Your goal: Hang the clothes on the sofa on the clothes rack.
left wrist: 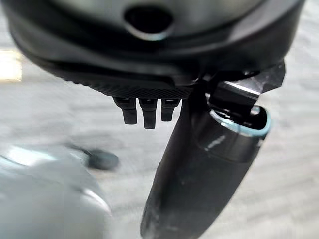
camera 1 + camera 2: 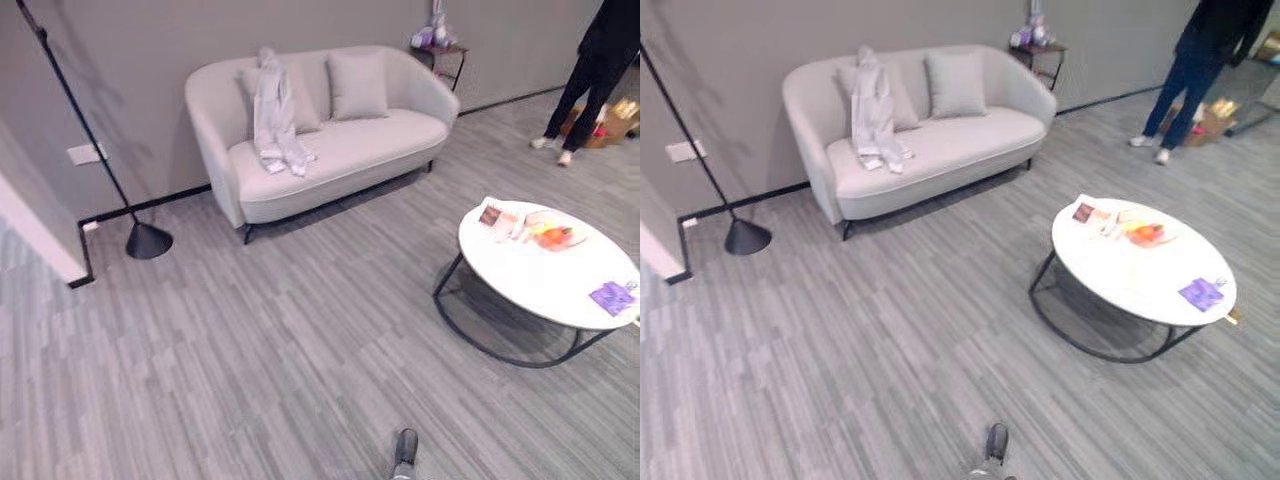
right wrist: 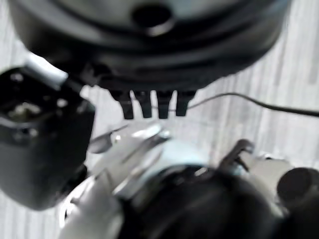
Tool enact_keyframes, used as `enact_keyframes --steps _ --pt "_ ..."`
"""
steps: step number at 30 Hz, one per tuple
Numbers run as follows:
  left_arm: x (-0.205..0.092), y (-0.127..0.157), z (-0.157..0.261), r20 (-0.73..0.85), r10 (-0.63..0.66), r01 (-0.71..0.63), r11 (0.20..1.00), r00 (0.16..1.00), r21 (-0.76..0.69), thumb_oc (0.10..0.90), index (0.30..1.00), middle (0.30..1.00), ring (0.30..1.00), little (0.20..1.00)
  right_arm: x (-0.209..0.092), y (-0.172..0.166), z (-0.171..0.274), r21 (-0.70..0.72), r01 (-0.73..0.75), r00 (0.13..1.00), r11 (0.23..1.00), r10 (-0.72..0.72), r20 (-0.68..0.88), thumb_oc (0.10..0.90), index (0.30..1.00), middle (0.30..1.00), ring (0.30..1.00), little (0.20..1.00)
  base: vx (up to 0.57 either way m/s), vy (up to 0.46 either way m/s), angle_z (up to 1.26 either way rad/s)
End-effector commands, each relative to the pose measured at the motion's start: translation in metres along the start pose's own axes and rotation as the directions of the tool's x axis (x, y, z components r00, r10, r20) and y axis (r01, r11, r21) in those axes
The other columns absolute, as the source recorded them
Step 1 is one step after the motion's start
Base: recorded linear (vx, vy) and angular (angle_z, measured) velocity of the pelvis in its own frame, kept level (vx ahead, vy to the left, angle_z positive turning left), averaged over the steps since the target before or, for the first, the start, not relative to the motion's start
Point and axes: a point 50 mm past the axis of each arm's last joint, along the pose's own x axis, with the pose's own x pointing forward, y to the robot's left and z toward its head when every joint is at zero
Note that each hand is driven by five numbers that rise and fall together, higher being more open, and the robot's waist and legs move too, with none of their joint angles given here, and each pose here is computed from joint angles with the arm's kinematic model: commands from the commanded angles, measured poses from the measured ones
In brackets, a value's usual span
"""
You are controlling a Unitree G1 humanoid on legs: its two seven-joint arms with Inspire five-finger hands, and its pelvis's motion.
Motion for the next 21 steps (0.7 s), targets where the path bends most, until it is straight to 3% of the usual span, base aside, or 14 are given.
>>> enact_keyframes --steps 1,9,11,13,16,21 --pt "0.002 -0.016 0.017 0.061 -0.04 0.039 0.999 0.997 0.017 0.8 0.9 0.9 0.9 0.9 0.001 0.007 0.007 -0.075 -0.01 1.0 0.997 0.01 -0.002 0.8 0.9 0.9 0.9 0.9 0.18 -0.229 0.52" --pt "0.003 -0.025 0.022 0.085 -0.05 0.05 0.999 0.995 0.001 0.8 0.9 0.9 0.9 0.9 -0.001 0.027 0.063 -0.261 -0.011 0.982 0.965 0.06 0.177 0.8 0.9 0.9 0.9 0.9 0.31 -0.386 -0.23" --pt "0.004 -0.037 0.041 0.149 -0.087 0.084 0.996 0.985 0.024 0.8 0.9 0.9 0.9 0.9 -0.004 0.037 0.087 -0.398 0.016 0.972 0.917 0.079 0.22 0.8 0.9 0.9 0.9 0.9 0.41 -0.473 -0.07" --pt "0.004 -0.037 0.041 0.15 -0.087 0.084 0.996 0.985 0.024 0.8 0.9 0.9 0.9 0.9 -0.004 0.038 0.087 -0.398 0.015 0.972 0.917 0.079 0.22 0.8 0.9 0.9 0.9 0.9 0.18 -0.136 -0.24" --pt "0.004 -0.035 0.04 0.156 -0.085 0.086 0.996 0.984 0.001 0.8 0.9 0.9 0.9 0.9 -0.004 0.054 0.085 -0.54 -0.012 0.967 0.842 0.147 0.207 0.8 0.9 0.9 0.9 0.9 0.33 -0.084 -0.07" --pt "0.002 -0.003 0.015 0.064 0.027 -0.019 0.992 0.998 -0.126 0.8 0.9 0.9 0.9 0.9 -0.002 0.087 0.068 -0.683 -0.078 0.956 0.726 0.25 0.156 0.8 0.9 0.9 0.9 0.9 0.4 -0.01 -0.62"
